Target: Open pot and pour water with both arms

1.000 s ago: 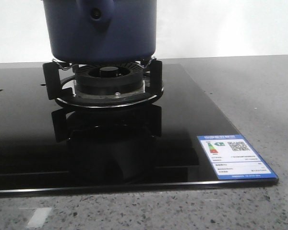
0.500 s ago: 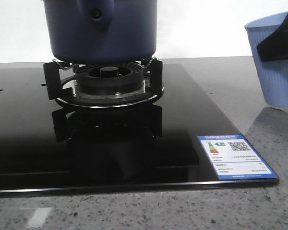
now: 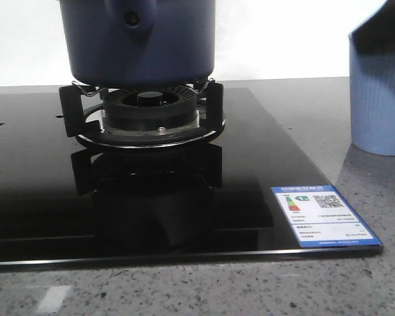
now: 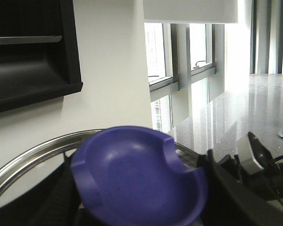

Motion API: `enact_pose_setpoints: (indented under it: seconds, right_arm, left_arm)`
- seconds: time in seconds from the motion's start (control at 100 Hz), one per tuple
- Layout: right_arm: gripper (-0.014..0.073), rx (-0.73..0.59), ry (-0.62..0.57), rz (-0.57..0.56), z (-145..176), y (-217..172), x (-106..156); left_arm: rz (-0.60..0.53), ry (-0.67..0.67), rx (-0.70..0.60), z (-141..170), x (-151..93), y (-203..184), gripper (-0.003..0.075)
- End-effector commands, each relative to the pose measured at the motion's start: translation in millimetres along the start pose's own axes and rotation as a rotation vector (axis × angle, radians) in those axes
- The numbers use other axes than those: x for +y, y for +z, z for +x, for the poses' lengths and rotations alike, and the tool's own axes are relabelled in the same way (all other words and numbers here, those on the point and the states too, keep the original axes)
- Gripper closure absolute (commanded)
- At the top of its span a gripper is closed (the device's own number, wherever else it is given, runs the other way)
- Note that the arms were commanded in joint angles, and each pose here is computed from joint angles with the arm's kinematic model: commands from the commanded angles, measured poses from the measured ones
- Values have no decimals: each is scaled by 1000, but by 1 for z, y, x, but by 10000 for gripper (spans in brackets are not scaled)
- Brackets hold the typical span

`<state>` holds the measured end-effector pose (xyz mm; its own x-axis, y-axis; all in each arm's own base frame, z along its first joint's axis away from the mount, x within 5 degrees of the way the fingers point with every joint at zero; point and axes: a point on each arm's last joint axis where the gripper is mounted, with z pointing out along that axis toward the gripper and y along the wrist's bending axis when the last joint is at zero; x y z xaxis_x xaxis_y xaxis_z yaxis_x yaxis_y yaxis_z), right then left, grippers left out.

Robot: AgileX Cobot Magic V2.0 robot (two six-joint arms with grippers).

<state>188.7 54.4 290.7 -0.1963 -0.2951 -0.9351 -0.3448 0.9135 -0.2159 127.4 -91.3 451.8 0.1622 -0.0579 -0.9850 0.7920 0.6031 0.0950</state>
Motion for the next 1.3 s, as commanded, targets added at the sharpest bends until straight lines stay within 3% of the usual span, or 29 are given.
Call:
enact_pose_setpoints:
  seconds: [0.0,0.26,0.42,0.47,0.51,0.52,0.62,0.64,0.95,1.29]
  right_arm:
    - [-60,-176,3,11,-30,-21,-5]
    - [-60,-418,-1,70,-64,-80,-11]
    - [-32,-467,9,78,-67,-93,-11]
    - [46,-485,37,77,-68,-98,-12]
    - [188,-500,66,79,-69,-103,-12]
    - [188,-499,72,79,-69,-103,-12]
    - [618,-508,148,95,-66,-117,-14]
    - [665,-506,160,98,-65,-119,-15]
    - [664,-590,178,144,-60,-160,-16]
    - [664,-575,184,159,-57,-163,-16]
  left_arm:
    - [-1,-47,-62,-12,1,1,395]
    - [-6,-140,35,17,26,32,395]
    - [-12,-209,96,39,42,52,395]
    - [-14,-221,109,46,47,57,395]
    - [-14,-222,123,52,50,62,395]
    - [-14,-221,127,53,52,63,395]
    - [-16,-232,157,65,58,71,395]
    - [-16,-237,163,67,59,72,395]
    - [-7,-186,182,74,74,92,395]
    - [42,-192,194,81,82,131,395]
